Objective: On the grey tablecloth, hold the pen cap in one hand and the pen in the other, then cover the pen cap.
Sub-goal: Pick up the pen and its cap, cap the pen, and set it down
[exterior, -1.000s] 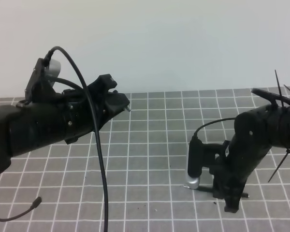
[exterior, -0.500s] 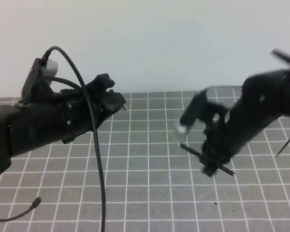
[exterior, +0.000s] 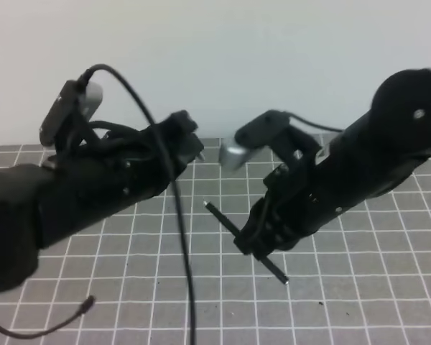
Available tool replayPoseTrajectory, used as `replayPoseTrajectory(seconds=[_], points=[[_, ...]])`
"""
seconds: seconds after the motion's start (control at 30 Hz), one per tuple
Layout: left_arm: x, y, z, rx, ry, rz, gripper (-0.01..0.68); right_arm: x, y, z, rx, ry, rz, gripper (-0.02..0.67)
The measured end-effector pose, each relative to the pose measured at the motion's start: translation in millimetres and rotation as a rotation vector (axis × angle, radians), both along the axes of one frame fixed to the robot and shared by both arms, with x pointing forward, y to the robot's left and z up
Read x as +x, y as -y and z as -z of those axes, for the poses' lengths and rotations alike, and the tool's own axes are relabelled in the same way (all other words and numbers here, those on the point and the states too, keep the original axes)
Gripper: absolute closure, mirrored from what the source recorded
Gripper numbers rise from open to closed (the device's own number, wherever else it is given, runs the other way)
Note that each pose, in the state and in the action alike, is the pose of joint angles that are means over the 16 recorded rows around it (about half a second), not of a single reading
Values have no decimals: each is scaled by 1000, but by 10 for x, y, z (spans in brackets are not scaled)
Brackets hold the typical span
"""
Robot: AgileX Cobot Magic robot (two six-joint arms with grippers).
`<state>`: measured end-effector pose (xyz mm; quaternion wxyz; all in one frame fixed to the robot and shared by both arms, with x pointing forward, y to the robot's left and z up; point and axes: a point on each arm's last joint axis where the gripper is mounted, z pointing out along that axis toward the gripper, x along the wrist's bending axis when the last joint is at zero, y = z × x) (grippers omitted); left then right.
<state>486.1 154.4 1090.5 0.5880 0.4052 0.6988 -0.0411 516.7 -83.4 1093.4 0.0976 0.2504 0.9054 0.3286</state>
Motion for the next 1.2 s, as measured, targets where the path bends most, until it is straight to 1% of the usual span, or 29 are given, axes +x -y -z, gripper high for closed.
replayPoseTrajectory(seconds=[0.27, 0.6, 0.73, 1.2], points=[[-159, 62, -146, 31, 69, 12, 673, -110, 37, -220, 69, 23, 33, 572], [-207, 75, -209, 0, 80, 35, 673, -128, 46, -337, 141, 47, 77, 573], [-204, 70, -210, -4, 76, 26, 673, -143, 56, -384, 165, 54, 91, 573], [-199, 60, -213, -46, 47, -1, 673, -223, 123, -514, 178, 84, 101, 573]])
